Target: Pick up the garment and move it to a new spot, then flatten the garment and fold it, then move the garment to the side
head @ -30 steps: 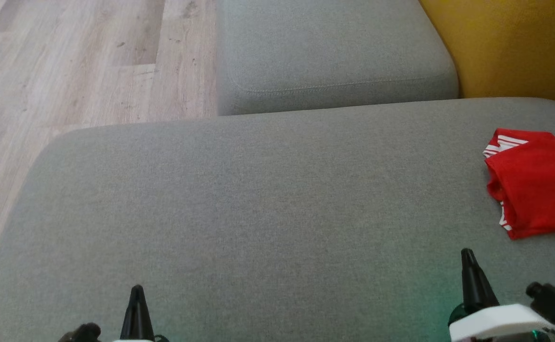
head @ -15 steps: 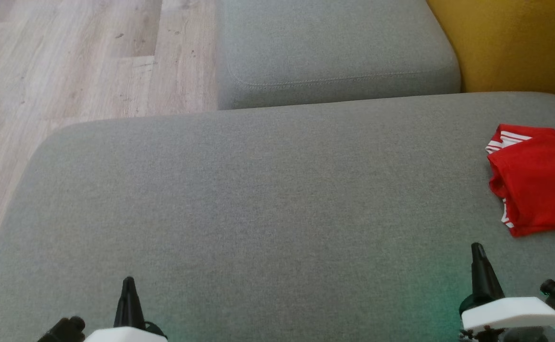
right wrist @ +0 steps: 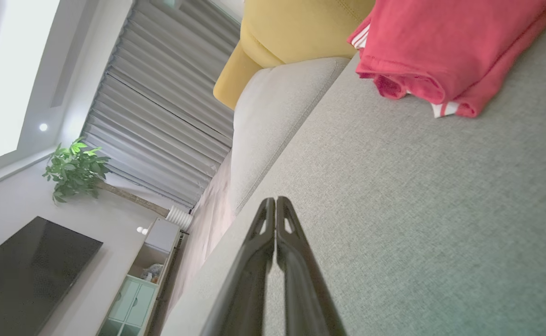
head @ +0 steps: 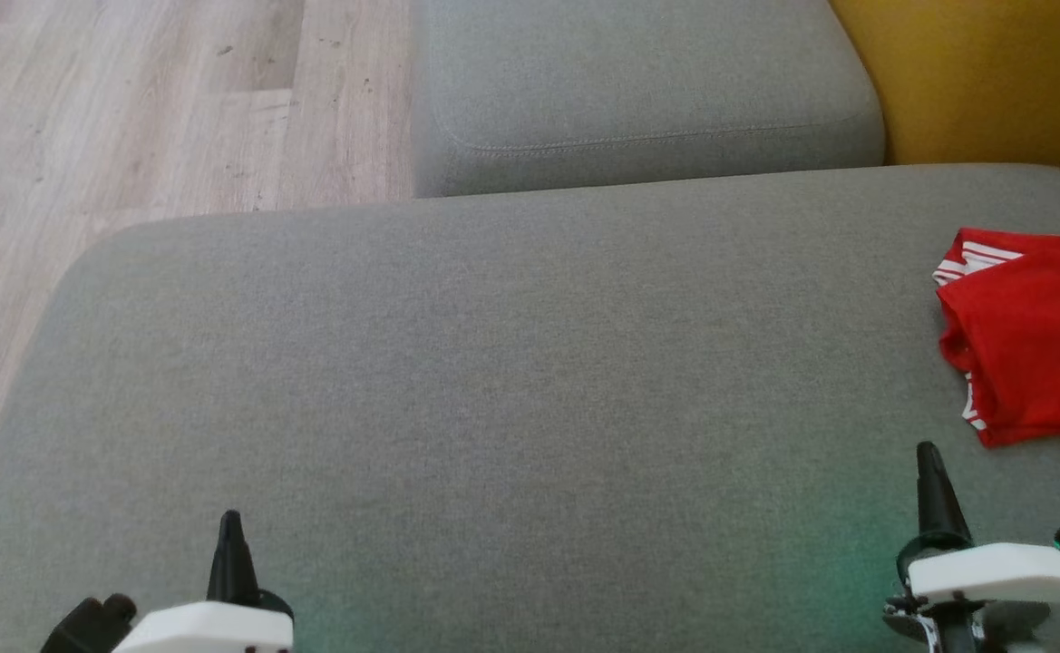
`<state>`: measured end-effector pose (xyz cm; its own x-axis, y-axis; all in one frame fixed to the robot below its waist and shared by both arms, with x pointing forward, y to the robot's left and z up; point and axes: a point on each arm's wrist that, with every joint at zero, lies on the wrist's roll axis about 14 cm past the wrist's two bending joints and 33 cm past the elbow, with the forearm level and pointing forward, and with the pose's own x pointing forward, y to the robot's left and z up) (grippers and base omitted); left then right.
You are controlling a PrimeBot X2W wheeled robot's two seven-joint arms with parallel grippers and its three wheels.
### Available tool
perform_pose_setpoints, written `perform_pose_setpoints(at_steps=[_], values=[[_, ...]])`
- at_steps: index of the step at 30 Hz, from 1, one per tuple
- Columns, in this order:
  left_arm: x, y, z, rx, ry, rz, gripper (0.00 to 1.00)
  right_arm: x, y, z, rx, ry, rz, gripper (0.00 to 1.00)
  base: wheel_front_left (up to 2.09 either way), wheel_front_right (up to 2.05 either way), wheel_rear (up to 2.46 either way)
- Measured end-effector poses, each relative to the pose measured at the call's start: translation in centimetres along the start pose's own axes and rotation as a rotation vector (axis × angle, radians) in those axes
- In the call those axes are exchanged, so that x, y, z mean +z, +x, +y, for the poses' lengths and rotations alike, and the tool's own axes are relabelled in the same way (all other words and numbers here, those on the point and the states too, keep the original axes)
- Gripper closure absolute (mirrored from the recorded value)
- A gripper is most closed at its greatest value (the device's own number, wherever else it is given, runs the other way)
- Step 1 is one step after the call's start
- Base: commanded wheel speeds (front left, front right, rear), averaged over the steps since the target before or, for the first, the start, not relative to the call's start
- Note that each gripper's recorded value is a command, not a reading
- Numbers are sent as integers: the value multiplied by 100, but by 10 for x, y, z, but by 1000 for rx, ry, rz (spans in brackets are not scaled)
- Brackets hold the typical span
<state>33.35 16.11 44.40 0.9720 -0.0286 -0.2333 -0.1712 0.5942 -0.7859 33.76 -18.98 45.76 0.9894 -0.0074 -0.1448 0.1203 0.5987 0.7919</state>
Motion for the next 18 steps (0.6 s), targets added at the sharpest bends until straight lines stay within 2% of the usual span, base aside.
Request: perform_pose_setpoints(at_steps=[18], values=[[11,10,-1,-16,-220,-1,100,9,11,1,-5,219,-10,100,0,0,0]])
